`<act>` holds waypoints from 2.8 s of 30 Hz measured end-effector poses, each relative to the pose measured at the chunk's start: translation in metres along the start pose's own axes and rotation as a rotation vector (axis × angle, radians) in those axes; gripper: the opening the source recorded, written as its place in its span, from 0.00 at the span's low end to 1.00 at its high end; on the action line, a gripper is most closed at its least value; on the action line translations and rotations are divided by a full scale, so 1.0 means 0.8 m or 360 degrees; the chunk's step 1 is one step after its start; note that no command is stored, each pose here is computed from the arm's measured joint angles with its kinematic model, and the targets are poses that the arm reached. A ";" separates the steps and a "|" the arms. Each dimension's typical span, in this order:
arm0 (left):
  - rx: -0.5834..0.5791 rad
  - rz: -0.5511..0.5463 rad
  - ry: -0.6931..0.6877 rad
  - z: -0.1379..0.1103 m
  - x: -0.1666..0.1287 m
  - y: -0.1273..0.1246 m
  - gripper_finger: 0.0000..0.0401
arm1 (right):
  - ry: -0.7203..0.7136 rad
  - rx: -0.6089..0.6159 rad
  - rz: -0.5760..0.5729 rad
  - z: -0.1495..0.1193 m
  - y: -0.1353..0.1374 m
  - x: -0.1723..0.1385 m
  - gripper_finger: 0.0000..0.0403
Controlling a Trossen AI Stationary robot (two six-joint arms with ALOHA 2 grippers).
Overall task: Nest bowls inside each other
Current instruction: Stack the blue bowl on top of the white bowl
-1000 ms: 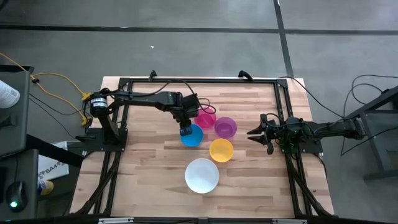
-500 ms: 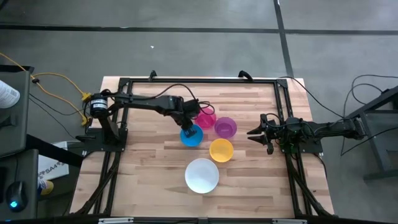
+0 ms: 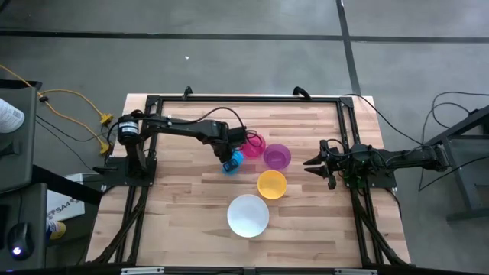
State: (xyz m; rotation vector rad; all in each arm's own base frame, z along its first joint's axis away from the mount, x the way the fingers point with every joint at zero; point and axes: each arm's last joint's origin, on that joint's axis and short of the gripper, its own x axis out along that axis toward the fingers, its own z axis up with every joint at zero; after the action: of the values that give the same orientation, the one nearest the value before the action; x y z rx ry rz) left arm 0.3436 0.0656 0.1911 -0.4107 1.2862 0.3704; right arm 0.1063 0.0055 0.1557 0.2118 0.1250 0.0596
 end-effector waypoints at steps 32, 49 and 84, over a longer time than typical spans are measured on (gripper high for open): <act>-0.0005 -0.0015 -0.0007 0.001 -0.001 -0.001 0.15 | -0.0001 0.0000 -0.0001 0.000 0.000 0.000 0.24; 0.0017 -0.0022 -0.0035 0.011 -0.017 -0.004 0.15 | 0.0000 0.0000 0.0000 0.000 0.000 0.000 0.24; 0.0101 -0.0020 -0.0046 0.013 -0.018 -0.004 0.15 | 0.0000 0.0000 0.0000 0.000 0.000 0.000 0.24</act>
State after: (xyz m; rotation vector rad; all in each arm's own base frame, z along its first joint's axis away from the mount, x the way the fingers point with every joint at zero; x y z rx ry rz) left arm 0.3502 0.0670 0.2079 -0.3584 1.2634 0.3234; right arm 0.1063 0.0055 0.1558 0.2119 0.1247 0.0594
